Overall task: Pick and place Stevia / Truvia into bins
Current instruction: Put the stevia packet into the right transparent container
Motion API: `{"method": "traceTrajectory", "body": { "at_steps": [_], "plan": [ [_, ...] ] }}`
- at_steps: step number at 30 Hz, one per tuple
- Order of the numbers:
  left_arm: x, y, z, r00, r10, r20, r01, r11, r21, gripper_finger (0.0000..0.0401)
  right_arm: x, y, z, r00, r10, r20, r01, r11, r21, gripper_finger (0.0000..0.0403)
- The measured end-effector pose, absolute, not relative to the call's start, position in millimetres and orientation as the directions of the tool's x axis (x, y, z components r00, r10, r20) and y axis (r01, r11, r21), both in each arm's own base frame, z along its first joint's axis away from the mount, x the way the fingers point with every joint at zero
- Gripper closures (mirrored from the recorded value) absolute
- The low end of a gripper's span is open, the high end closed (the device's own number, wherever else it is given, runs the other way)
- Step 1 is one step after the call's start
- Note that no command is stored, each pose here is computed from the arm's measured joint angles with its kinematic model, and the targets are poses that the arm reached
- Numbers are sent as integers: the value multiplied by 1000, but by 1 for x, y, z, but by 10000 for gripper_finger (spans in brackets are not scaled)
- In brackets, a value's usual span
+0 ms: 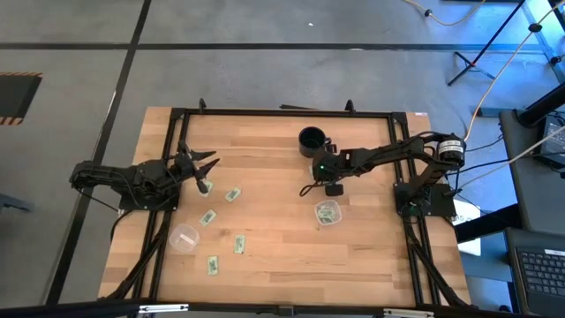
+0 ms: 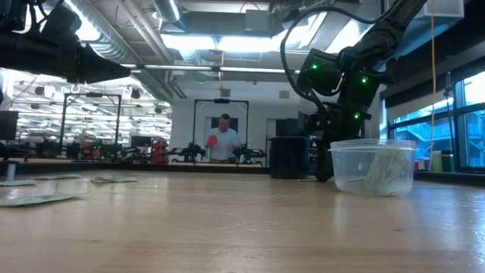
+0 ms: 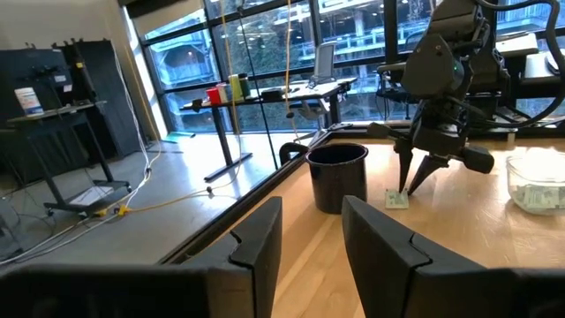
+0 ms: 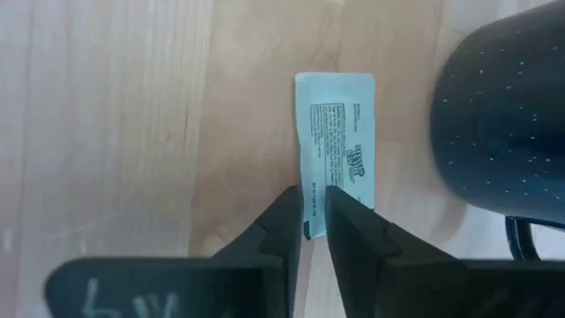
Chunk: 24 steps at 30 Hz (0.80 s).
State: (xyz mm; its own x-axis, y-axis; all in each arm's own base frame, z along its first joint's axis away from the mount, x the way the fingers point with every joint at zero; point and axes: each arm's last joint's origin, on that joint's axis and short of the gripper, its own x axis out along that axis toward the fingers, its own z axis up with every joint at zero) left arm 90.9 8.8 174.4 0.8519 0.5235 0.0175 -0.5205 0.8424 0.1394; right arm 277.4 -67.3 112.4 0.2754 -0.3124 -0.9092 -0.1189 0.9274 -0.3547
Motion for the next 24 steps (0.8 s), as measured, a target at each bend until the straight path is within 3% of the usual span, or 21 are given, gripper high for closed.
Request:
{"method": "traceTrajectory", "body": {
  "at_steps": [9,16,20,24],
  "plan": [
    [91,9,174,852,524,18,-521,842,139,285,277,-68,112,273,-320,-907,-115,925,-361,396],
    [91,9,174,852,524,18,-521,842,139,285,279,-68,116,274,-324,-906,-55,935,-351,400],
    [91,9,174,852,524,18,-521,842,139,285,279,-64,135,231,-306,-923,-41,945,-324,401],
    [91,9,174,852,524,18,-521,842,139,285,286,-53,181,286,-303,-909,28,951,-308,402]
  ]
}}
